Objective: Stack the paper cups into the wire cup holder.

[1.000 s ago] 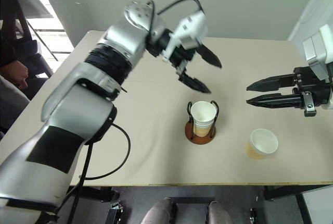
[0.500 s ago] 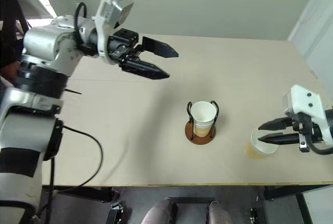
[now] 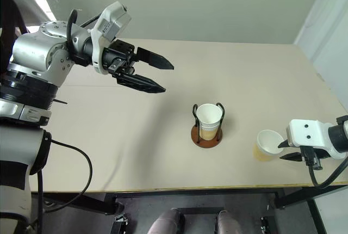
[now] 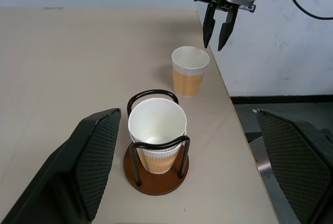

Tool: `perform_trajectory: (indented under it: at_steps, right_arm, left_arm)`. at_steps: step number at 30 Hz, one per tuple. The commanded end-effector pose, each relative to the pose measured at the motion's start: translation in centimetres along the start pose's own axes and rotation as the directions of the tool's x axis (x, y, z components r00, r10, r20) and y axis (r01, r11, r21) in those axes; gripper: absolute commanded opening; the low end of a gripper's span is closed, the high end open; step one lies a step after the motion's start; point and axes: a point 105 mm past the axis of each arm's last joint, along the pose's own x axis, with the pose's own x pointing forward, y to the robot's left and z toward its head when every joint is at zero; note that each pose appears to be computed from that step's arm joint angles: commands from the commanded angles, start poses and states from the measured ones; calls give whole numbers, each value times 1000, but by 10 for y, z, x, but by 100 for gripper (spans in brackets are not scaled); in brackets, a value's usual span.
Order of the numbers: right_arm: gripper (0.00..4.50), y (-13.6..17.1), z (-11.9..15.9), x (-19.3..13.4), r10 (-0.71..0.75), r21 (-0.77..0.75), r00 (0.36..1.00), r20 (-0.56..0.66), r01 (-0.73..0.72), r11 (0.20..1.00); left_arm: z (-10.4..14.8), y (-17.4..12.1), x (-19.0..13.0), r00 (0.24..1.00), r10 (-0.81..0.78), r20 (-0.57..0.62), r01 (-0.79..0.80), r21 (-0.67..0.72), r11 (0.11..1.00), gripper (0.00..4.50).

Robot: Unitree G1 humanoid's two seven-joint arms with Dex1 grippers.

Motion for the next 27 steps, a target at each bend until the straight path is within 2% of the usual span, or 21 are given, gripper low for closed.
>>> perform_trajectory:
  at_steps: [1,8,21,24,26,27]
  right_arm:
    - [129,-4,3,2,-3,-44,1000,-4,2,999]
    - [129,-3,10,12,42,-97,999,-10,-43,994]
    - [129,0,7,26,115,-171,988,-101,-131,976]
    - [70,-2,5,29,108,-197,986,-130,-132,971]
    - [8,-1,4,32,113,-215,982,-153,-144,966]
    - [3,-1,3,34,112,-222,980,-166,-148,964]
  left_arm:
    - [17,-4,-7,1000,-9,19,7,60,998,446]
    - [16,-3,-7,1000,-3,25,2,55,998,446]
    - [5,-2,-13,999,25,45,-27,31,999,446]
    - [-1,-2,-16,999,39,29,-40,27,999,450]
    - [-7,0,-19,998,55,13,-55,19,998,450]
    - [-10,1,-20,998,64,3,-64,17,998,450]
